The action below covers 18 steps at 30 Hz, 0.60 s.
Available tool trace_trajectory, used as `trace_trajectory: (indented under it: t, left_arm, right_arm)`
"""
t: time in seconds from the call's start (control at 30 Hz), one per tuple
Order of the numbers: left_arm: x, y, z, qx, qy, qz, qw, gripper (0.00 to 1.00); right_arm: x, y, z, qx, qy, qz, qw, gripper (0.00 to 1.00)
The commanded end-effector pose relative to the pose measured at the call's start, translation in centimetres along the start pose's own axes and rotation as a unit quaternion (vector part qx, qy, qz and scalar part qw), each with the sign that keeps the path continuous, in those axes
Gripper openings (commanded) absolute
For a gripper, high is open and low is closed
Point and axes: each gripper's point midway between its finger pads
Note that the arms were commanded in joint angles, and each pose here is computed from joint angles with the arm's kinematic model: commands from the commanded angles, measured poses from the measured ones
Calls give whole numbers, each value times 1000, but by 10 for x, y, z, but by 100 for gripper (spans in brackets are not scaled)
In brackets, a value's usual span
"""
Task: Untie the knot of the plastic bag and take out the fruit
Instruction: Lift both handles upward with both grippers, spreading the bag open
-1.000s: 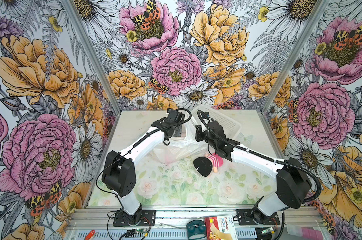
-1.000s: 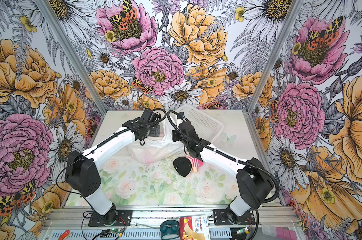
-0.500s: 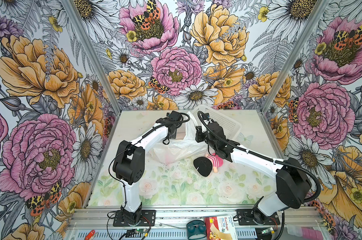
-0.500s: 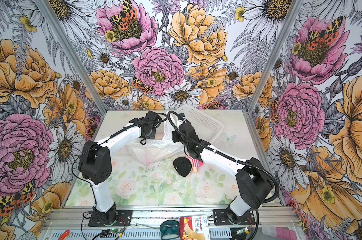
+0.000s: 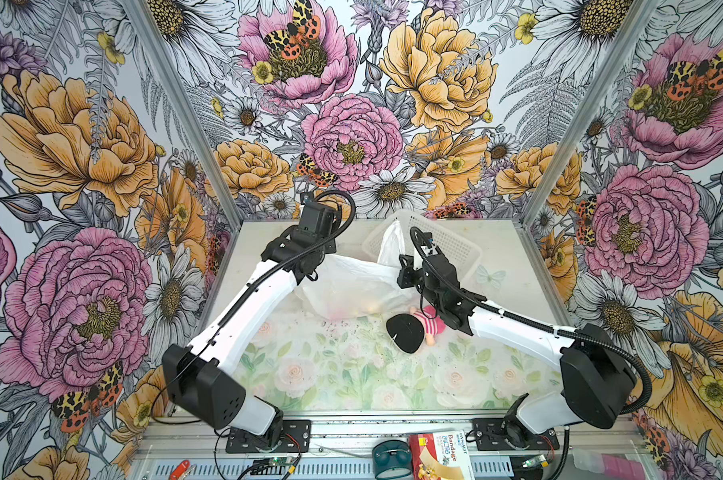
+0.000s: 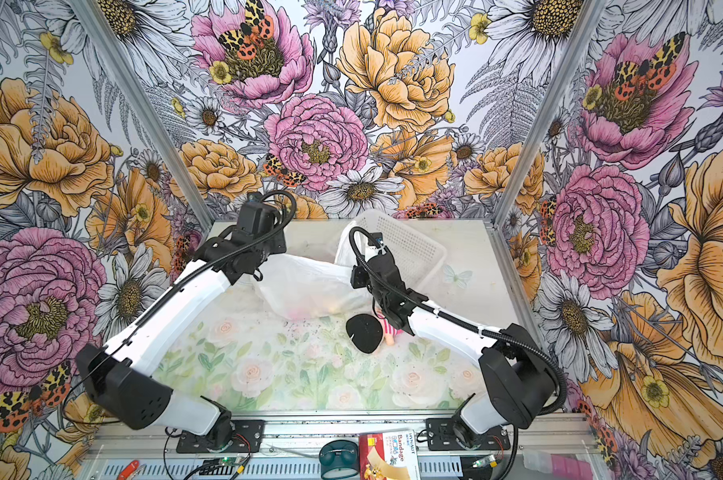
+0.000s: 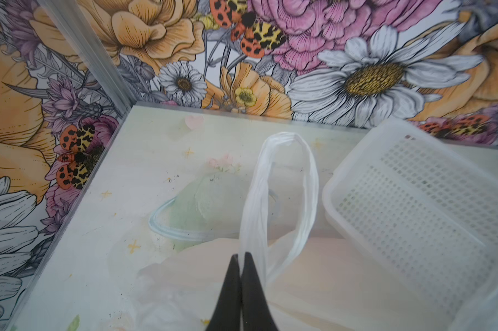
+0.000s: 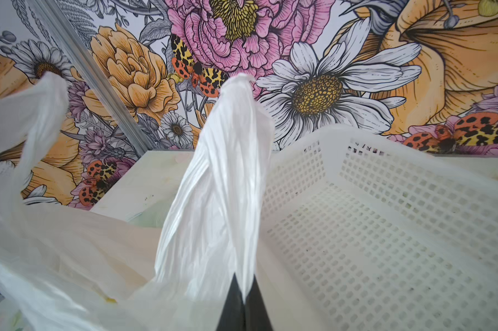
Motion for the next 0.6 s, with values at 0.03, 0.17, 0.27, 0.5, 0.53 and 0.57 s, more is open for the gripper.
trace_trajectory:
  t: [0.03,0.17,0.27,0.5,0.53,0.57]
  left_arm:
    - [4,3,-15,-52,-35,-42,997,0]
    - [13,3,-37,-96,-76,-70,990,0]
    - [22,1,-45,-113,-88,-82,986,0]
    - [75,14,-33,-116,-56,-159,979,0]
    - [83,18,-30,-113,-56,-176,976,0]
    - [90,22,-27,-110,-56,-192,974,0]
  right_arm:
    - [-6,26,-11,-56,15,56,997,0]
    - [-7,23,-13,-48,27,87,995,0]
    - [2,23,-11,-38,46,96,994,0]
    - [31,47,16,-3,64,104,993,0]
    - [36,52,20,-1,70,103,992,0]
    - [41,58,25,1,75,103,992,0]
Point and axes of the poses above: each gripper's point midway between its finger pads, its own z axis out along the fingers, its own x axis along the line the jaws close on, y = z × x, and after that the axes turned 4 degrees about -z, right-handed
